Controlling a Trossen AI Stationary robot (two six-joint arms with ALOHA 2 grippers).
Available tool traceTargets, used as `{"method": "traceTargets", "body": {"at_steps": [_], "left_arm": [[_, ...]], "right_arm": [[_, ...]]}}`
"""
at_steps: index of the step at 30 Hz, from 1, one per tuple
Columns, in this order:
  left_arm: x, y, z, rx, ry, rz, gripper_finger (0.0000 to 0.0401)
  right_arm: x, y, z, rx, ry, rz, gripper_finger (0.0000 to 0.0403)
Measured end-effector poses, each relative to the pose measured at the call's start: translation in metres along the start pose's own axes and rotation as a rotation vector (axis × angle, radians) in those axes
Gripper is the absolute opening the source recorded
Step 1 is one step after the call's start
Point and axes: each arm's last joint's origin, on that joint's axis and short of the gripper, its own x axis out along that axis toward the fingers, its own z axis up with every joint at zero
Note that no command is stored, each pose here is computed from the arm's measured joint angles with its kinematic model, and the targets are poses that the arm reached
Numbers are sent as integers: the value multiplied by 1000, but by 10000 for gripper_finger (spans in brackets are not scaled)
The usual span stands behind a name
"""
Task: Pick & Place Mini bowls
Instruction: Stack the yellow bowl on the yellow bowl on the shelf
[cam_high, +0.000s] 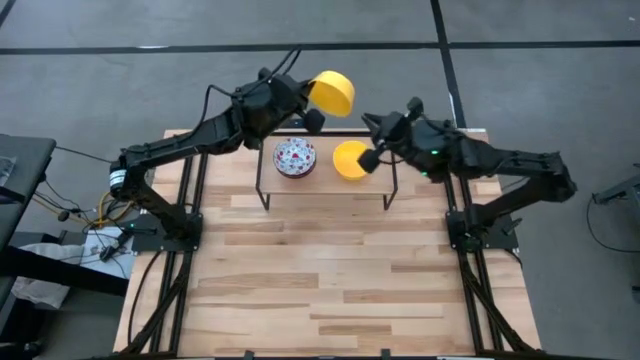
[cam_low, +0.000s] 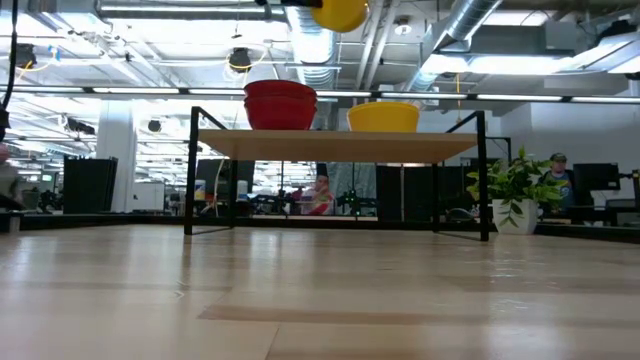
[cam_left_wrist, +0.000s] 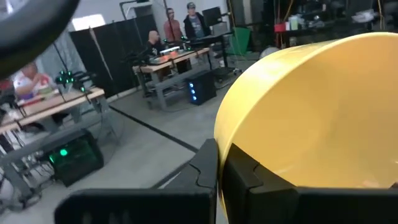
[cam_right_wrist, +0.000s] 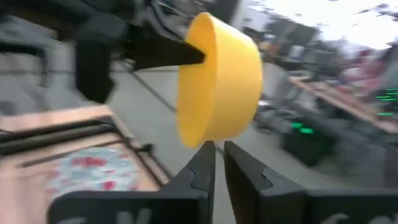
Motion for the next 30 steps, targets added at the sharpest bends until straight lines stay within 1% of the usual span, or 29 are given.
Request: {"method": "traceTargets", "body": {"at_steps": [2, 5, 9, 12, 18, 25, 30], "left_arm": [[0, 0, 0, 37, -1, -3, 3], [-1, -1, 1, 78, -3, -8, 3], [-2, -2, 1, 89, -5, -15, 3], [-1, -1, 1, 105, -10, -29, 3], [-1, -1, 3, 93, -33, -38, 3], [-1, -1, 3, 88, -37, -34, 3], [0, -1, 3, 84, -41, -32, 3]], "right_arm": [[8, 7, 5, -33, 12, -40, 43], [15, 13, 13, -49, 10, -44, 64], [20, 19, 22, -42, -1, -36, 78], [16, 21, 29, -29, -17, -37, 81], [18, 17, 30, -26, 1, -113, 82], [24, 10, 28, -22, 12, -137, 82], [25, 10, 28, -22, 11, -131, 82]]}}
